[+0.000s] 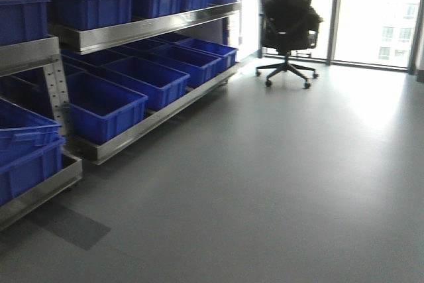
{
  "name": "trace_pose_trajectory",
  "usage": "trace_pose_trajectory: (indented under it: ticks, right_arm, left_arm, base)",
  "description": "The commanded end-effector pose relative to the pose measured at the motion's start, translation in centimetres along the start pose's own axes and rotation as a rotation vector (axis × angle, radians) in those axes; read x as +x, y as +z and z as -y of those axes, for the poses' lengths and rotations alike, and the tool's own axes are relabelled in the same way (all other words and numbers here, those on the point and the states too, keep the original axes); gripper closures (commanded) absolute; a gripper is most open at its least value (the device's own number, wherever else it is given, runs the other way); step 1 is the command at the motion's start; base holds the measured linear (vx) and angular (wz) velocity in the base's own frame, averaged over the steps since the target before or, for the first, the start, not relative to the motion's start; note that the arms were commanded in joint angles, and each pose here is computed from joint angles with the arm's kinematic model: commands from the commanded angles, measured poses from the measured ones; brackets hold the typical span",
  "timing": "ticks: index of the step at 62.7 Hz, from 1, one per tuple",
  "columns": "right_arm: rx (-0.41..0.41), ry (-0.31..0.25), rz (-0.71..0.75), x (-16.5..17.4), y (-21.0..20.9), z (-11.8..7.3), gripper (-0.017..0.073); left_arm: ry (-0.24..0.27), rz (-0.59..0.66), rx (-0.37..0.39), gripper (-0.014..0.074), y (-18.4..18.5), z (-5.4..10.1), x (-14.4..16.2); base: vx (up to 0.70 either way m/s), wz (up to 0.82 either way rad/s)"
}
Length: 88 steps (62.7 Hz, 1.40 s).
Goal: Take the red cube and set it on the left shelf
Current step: 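Approach the shelf and stop in front of a blue bin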
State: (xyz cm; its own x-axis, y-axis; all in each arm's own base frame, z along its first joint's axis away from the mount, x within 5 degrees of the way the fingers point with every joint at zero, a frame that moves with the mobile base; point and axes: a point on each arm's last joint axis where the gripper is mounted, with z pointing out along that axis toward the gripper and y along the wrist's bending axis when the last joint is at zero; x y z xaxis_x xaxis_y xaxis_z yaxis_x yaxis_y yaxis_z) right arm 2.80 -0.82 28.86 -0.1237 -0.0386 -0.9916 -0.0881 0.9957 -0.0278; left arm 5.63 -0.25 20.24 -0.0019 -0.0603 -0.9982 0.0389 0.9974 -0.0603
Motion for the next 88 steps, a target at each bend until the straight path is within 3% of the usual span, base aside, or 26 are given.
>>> trace_pose_trajectory:
  ticks: [1,52,88]
  right_arm:
    - [-0.002,-0.024,0.094,-1.52,-0.22,-0.03,0.051]
    - [-0.001,-0.024,0.088,-1.46,-0.22,-0.01,0.051]
    - [-0.001,-0.024,0.088,-1.46,-0.22,-0.01,0.051]
  left_arm:
    - [-0.012,0.083,0.0,0.0492,-0.05,-0.06,-0.11]
    - [-0.012,0.083,0.0,0.0492,-0.05,-0.06,-0.11]
    - [-0.012,0.083,0.0,0.0492,-0.05,-0.06,-0.11]
  base:
    - [0.68,0.56]
    - [0.52,0.86]
    - [0.35,0.4]
